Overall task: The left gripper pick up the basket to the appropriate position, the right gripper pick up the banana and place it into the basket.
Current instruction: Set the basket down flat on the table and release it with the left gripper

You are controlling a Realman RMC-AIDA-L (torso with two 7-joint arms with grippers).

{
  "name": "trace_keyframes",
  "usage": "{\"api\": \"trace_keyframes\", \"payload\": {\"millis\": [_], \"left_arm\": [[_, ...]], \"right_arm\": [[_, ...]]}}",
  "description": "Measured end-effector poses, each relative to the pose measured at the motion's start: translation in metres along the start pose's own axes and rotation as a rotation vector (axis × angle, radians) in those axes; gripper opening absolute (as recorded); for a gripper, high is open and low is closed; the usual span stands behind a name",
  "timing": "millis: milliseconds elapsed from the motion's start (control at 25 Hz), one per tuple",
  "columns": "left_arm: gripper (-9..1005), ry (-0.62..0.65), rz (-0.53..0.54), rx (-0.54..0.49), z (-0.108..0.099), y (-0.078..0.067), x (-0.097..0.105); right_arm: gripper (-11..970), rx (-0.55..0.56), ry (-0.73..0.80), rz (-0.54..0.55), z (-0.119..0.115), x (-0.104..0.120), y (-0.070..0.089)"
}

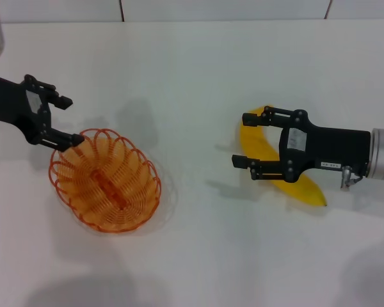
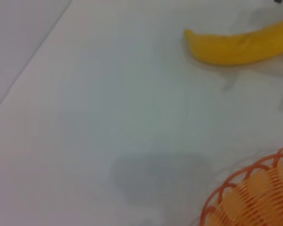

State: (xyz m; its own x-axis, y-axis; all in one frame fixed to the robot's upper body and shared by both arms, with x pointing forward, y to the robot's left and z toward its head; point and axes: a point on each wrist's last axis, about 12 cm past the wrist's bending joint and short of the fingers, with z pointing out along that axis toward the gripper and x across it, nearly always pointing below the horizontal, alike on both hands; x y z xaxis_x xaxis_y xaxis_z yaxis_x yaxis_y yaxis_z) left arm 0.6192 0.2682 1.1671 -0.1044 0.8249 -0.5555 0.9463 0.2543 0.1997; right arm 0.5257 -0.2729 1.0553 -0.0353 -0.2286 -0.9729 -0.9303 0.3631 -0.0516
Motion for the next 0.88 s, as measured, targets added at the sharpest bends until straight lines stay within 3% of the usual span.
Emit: {"api": "trace_keyframes", "payload": {"millis": [560, 800, 880], "left_arm": [[774, 0.035, 0.029, 0.054, 0.037, 0.001, -0.009], [616, 0.052, 0.024, 0.048, 0.044, 0.001, -0.007], [618, 0.052, 0.024, 0.047, 0.045, 0.001, -0.007]], "right_arm": [[800, -0.003, 0.006, -0.005, 0.003, -0.001, -0.002], [800, -0.004, 0.007, -0.007, 0.003, -0.001, -0.002], [800, -0.005, 0.008, -0.007, 0.003, -0.001, -0.002]]}}
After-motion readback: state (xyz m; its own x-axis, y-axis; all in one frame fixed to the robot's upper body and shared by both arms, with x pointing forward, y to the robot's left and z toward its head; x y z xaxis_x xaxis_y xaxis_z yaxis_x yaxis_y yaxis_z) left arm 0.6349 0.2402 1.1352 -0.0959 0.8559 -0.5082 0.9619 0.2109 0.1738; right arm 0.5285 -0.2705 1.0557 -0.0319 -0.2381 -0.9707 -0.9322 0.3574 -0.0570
